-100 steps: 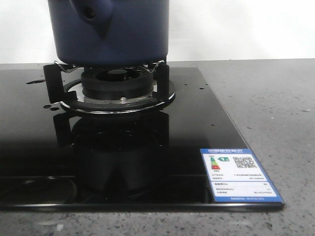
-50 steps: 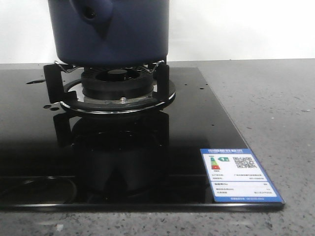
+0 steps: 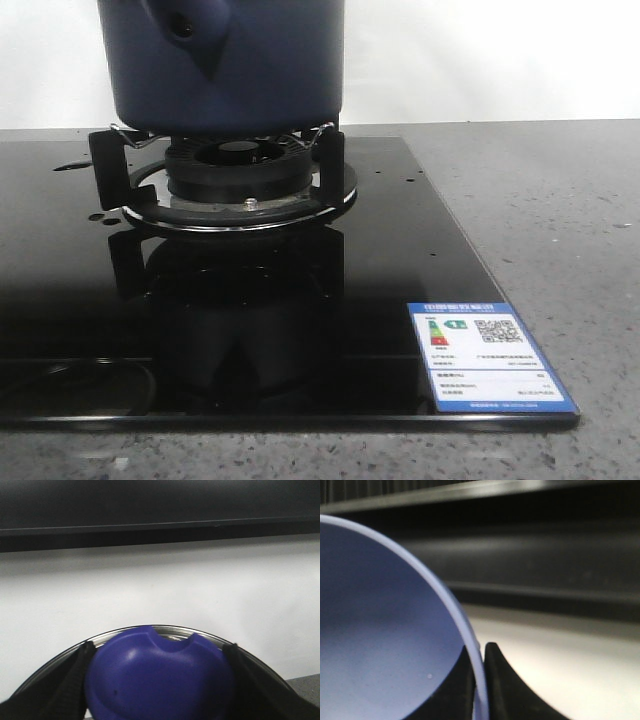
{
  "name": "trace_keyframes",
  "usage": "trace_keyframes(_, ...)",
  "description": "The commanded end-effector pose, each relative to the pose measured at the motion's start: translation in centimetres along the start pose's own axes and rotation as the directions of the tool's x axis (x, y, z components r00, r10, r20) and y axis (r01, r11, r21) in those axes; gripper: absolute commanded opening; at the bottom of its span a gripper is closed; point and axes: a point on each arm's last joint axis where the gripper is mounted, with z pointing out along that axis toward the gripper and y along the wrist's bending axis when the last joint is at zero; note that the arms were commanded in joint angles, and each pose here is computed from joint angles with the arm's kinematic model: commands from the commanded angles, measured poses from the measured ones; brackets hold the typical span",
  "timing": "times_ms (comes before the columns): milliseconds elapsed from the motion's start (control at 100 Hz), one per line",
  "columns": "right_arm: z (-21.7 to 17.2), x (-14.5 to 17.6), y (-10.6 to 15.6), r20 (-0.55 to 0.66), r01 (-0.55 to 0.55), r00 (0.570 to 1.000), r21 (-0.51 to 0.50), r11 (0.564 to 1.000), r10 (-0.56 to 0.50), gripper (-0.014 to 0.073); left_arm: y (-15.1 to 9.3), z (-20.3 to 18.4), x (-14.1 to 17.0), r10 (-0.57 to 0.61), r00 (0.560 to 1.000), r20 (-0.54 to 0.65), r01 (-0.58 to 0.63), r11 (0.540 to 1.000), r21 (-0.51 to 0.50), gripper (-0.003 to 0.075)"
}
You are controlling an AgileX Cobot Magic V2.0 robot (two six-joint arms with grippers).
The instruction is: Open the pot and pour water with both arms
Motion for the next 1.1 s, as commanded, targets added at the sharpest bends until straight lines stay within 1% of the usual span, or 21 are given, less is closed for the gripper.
trace_keyframes(0, -0.4, -5.0, -0.8, 0.225, 0.029, 0.974, 0.030, 0.999, -0.035, -0.0042, -0.5, -1.1, -2.5, -0.025, 0.996, 0.084, 0.024, 1.000, 0.019, 0.0327)
trace_keyframes(160, -0.4, -5.3, -0.7, 0.251, 0.050, 0.966, 0.022, 0.998, -0.054, -0.0042, -0.5, -1.1, -2.5, -0.025, 0.996, 0.084, 0.024, 1.000, 0.019, 0.0327)
trace_keyframes(310, -0.5, -5.6, -0.8, 0.286, 0.046, 0.957, 0.037, 0.998, -0.054, -0.0042, -0.5, -1.1, -2.5, -0.025, 0.996, 0.084, 0.024, 1.000, 0.019, 0.0327)
trace_keyframes(600, -0.2, -6.6, -0.9, 0.316, 0.044, 0.947, 0.041, 0.998, -0.055, -0.0042, -0.5, -1.1, -2.5, -0.025, 0.996, 0.084, 0.024, 1.000, 0.019, 0.0327)
trace_keyframes(1090, -0.1, -6.2, -0.7, 0.272, 0.050, 0.961, 0.021, 0.999, -0.054, -0.0042, -0.5, -1.1, -2.5, -0.025, 0.996, 0.085, 0.024, 0.999, 0.022, 0.0327)
